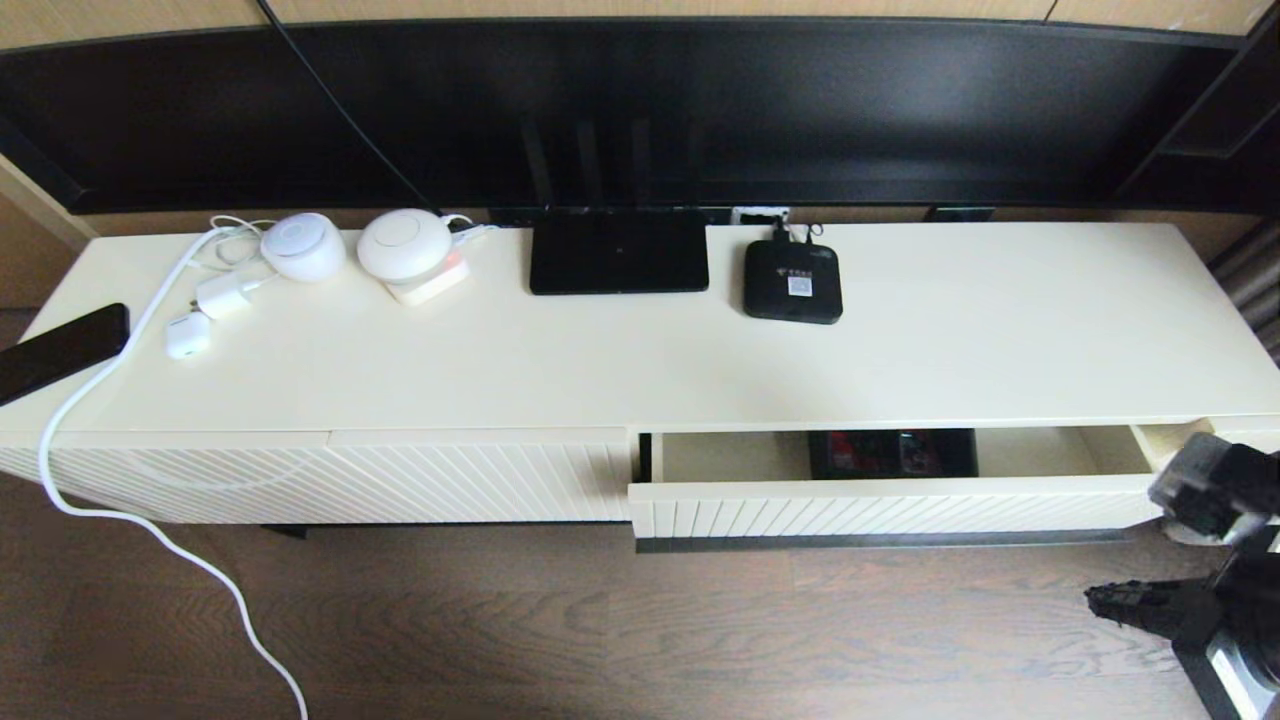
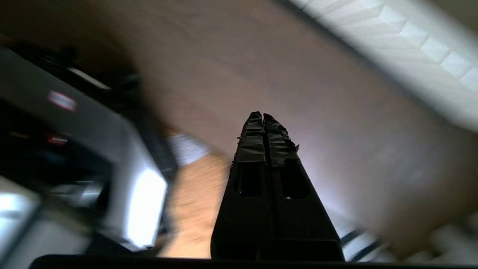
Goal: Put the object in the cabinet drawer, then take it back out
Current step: Open the drawer
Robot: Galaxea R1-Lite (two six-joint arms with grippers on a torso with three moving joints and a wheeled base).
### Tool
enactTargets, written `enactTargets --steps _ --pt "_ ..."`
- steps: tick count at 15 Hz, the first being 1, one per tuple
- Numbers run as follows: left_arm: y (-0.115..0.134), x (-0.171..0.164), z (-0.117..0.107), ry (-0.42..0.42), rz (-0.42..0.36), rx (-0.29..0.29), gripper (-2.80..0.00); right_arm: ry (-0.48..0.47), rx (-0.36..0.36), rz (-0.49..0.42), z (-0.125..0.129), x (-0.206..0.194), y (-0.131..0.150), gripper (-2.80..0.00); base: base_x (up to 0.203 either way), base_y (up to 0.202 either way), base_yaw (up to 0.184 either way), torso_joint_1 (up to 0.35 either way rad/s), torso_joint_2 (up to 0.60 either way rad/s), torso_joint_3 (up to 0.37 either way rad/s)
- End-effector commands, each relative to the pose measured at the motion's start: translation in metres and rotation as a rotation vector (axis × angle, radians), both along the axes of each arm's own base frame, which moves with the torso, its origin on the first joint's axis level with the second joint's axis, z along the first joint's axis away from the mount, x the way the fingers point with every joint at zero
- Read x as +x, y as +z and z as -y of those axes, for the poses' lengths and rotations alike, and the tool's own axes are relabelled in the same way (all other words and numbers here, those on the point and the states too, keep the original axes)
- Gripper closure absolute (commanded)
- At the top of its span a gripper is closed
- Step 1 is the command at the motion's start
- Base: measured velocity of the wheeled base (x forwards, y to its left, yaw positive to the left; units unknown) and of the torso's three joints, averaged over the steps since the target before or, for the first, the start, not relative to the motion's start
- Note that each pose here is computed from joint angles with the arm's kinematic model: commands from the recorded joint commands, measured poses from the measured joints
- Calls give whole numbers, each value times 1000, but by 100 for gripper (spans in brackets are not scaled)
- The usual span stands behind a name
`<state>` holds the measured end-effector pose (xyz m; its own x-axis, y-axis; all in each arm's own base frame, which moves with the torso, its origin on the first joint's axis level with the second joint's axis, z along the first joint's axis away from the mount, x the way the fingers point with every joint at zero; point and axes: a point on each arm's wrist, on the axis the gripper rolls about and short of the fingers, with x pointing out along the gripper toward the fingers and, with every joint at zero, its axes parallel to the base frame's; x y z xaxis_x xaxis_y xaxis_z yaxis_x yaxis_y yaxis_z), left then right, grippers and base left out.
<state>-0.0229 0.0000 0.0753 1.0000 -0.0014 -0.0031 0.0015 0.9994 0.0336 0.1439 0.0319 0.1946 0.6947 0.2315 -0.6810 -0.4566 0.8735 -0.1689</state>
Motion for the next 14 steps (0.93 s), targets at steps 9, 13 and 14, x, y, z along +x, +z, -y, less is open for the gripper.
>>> enactTargets --steps 9,13,14 --pt "0 0 0 0 0 0 0 -299 264 -179 -33 102 0 0 0 0 0 0 0 0" --pt "0 0 0 0 0 0 0 -339 226 -93 -44 130 -8 0 0 0 0 0 0 0" --pt "0 0 0 0 0 0 0 -349 221 -69 -46 135 -11 0 0 0 0 0 0 0"
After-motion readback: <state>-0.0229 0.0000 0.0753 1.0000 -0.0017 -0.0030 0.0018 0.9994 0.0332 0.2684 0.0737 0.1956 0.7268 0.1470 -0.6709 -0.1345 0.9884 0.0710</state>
